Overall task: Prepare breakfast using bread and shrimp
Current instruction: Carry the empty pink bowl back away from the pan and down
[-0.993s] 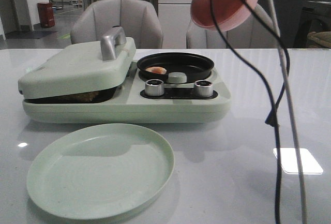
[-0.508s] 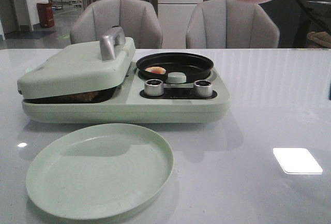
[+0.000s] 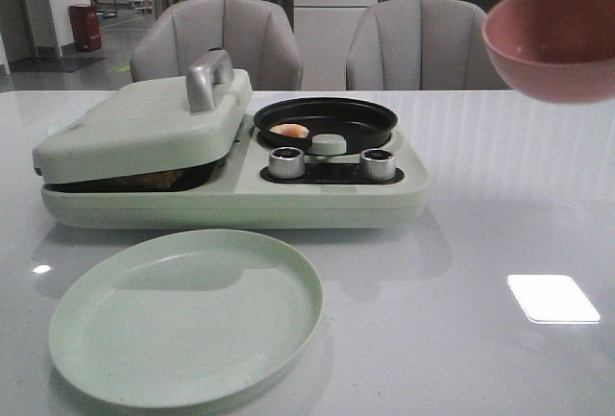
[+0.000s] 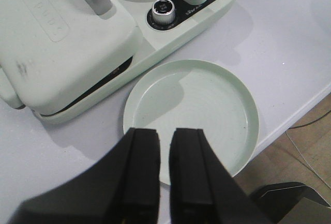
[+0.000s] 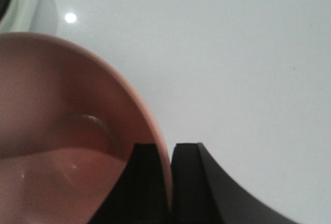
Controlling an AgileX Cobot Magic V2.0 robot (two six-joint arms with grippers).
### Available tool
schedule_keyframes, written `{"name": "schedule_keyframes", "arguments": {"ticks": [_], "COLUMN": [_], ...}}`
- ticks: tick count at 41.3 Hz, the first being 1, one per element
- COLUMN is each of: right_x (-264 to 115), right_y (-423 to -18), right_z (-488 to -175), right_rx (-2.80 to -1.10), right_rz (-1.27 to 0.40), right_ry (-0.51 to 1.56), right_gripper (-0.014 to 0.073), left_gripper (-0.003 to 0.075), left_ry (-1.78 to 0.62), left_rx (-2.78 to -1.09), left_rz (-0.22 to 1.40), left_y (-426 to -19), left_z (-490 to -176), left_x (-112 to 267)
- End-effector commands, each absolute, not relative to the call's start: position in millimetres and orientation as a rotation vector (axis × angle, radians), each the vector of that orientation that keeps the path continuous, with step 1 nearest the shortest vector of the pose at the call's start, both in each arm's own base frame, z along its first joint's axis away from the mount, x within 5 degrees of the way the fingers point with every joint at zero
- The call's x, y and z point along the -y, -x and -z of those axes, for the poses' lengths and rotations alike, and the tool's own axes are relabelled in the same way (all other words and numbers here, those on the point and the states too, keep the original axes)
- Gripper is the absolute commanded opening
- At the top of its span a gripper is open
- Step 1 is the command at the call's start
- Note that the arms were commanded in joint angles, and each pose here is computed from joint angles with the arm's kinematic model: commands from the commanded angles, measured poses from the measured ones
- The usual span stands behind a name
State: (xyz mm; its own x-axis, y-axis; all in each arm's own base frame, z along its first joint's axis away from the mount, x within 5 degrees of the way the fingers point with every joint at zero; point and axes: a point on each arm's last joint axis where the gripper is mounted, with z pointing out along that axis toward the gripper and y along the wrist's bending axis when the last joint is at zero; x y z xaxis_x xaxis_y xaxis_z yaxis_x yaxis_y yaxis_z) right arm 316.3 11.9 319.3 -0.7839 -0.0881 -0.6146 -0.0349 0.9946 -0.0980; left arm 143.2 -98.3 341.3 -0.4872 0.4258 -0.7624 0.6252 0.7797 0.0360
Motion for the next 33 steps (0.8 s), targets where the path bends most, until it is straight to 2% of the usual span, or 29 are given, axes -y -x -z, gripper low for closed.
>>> {"name": "schedule_keyframes", "arguments": {"ticks": [1, 10, 18, 33], "right_x": [-1, 15, 18, 20], "right_y": [-311, -306, -318, -340], "right_z": [-326, -286, -258, -216], "right_rx": [-2.368, -2.423, -2.508, -2.609], "right_rz": [0.064, -0.019, -0.079, -0.088], "right_ry": [0.036, -0.053, -0.116, -0.136], "right_gripper": [0.0015, 0.0015, 0.0015, 0.0015], "left_gripper": [0.0165, 0.0165, 0.0165, 0.0165], "left_ry": [-0.729, -0.729, -0.728, -0.725], "left_rx": [-2.079, -2.079, -2.079, -2.081], "left_rz": [0.344, 0.344, 0.346, 0.354], "left_y": [-145, -145, -145, -145], "left_z": [-355, -355, -355, -355], "left_x": [100, 100, 100, 100]}}
